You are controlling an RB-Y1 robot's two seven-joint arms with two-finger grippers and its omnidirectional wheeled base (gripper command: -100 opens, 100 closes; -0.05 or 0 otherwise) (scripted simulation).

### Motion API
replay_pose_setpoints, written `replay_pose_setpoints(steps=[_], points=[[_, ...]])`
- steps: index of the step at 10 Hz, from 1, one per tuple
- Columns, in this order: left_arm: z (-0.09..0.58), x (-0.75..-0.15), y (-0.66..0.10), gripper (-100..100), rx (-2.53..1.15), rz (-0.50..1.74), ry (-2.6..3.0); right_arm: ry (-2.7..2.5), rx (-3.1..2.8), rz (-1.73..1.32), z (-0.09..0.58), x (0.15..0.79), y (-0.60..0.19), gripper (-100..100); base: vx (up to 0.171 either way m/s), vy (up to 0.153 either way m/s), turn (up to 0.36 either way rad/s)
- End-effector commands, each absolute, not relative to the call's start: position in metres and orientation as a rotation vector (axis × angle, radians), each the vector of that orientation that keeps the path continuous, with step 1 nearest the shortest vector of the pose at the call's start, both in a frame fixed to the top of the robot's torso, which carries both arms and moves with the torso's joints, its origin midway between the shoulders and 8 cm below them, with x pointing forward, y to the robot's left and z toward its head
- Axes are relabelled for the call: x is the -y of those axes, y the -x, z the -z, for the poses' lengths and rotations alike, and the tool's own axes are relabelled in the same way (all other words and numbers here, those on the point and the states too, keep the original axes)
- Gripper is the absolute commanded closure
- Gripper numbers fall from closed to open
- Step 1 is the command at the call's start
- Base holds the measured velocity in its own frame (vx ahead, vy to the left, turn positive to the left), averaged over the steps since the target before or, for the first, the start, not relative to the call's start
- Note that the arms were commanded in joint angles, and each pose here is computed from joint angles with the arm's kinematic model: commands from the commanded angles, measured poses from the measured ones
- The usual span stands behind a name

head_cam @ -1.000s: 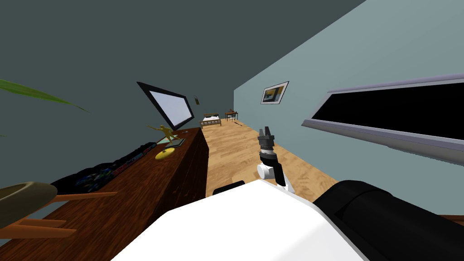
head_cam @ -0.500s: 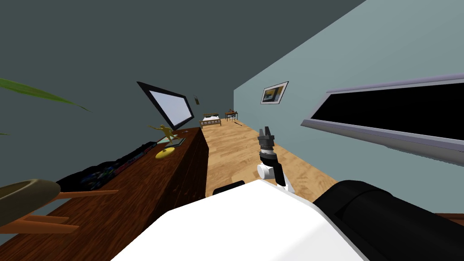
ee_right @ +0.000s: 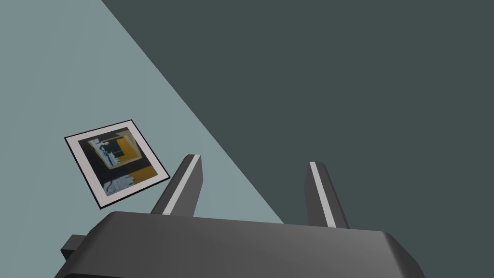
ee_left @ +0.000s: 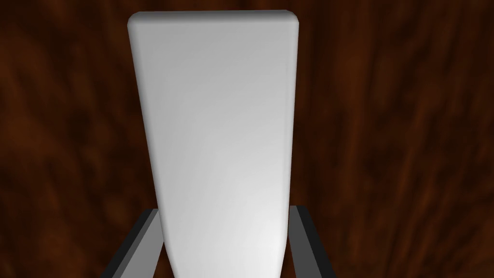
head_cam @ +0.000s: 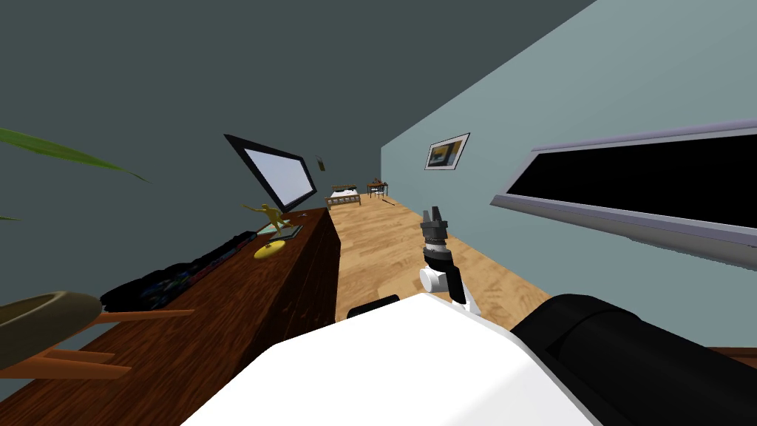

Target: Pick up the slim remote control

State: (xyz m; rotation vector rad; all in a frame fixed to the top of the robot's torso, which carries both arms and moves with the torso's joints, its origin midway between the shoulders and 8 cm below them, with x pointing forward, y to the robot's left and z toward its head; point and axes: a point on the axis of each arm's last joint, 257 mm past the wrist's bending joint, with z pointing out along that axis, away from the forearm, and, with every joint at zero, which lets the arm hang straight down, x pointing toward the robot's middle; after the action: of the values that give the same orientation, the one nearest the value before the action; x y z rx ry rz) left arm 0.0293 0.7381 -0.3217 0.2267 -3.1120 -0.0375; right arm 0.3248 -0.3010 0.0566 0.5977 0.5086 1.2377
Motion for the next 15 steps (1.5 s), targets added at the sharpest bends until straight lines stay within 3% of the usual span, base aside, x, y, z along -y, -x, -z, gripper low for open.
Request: replay_pose_setpoints(steps=[1,3,4,5,15], points=[[0.322,-0.738,-0.029,100,3.112,0.038,-0.227,-0.598,-0.509,-1.238,-0.057,0.301,-0.325,0,0.0,0.0,0.0],[0.322,-0.738,-0.029,100,3.112,0.038,-0.227,-0.598,-0.509,-1.238,-0.057,0.301,-0.325,0,0.0,0.0,0.0],[0.322,-0.738,-0.029,0,3.112,0.038,-0.227,-0.598,-0.509,-1.238,-0.057,0.301,-0.325,0,0.0,0.0,0.0],[0.319,-0.743,-0.035,100,3.139,0.065,-0.243,-0.598,-0.509,-1.238,-0.057,0.301,-0.325,0,0.027,0.016,0.003],[0.321,-0.732,-0.002,100,3.118,0.036,-0.26,-0.598,-0.509,-1.238,-0.057,0.301,-0.325,0,0.017,0.009,-0.001]])
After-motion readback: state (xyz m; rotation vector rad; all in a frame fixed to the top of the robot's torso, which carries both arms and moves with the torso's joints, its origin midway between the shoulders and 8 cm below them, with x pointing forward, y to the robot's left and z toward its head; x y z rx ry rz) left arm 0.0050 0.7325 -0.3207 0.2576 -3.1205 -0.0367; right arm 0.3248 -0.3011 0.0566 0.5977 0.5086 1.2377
